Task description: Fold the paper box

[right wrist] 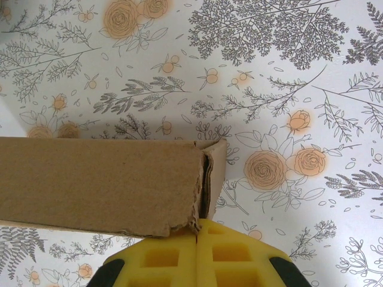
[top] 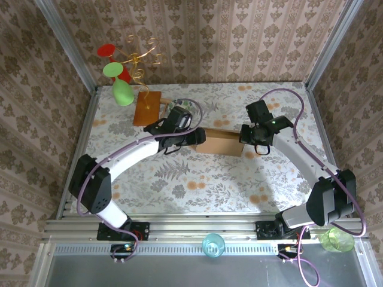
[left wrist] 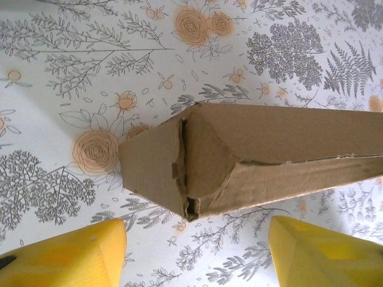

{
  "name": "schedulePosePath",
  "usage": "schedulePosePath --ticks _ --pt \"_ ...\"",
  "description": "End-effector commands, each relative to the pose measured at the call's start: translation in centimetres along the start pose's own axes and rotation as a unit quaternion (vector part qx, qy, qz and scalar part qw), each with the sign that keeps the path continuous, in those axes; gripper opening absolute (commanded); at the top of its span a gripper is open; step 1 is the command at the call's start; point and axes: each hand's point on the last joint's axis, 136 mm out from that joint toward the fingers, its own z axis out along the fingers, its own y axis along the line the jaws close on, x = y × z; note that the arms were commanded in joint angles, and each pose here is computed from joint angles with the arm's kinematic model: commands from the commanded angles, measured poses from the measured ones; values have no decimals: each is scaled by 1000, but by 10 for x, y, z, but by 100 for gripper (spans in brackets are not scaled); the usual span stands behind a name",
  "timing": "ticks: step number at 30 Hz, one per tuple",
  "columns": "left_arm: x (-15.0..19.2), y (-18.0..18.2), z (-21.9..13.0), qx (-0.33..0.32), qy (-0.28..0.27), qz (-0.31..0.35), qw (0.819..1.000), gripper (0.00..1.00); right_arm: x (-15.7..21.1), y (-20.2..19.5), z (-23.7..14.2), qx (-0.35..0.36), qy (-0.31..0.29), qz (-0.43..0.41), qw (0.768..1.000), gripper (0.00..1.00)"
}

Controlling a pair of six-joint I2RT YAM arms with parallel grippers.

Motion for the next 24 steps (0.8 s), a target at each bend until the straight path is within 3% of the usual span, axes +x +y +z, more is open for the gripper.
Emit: schedulePosePath --ticks 1,7,13,16,20,24 --pt "-10 -12 -20 40 -18 -52 998 64 16 -12 2 24 23 -3 999 0" --pt "-40 -11 -48 60 -83 -164 981 56 16 -12 1 23 22 -3 999 0" --pt "-45 1 -39 46 -79 -338 937 54 15 -10 0 21 21 -3 1000 0" --pt "-37 3 -31 31 -46 -418 907 55 14 -10 -1 21 19 -3 1000 0" --pt "-31 -4 -23 34 -22 -460 887 57 14 -10 -1 21 19 -4 1000 0" --pt "-33 -7 -13 46 -22 -469 882 59 15 -9 1 20 22 -4 1000 0"
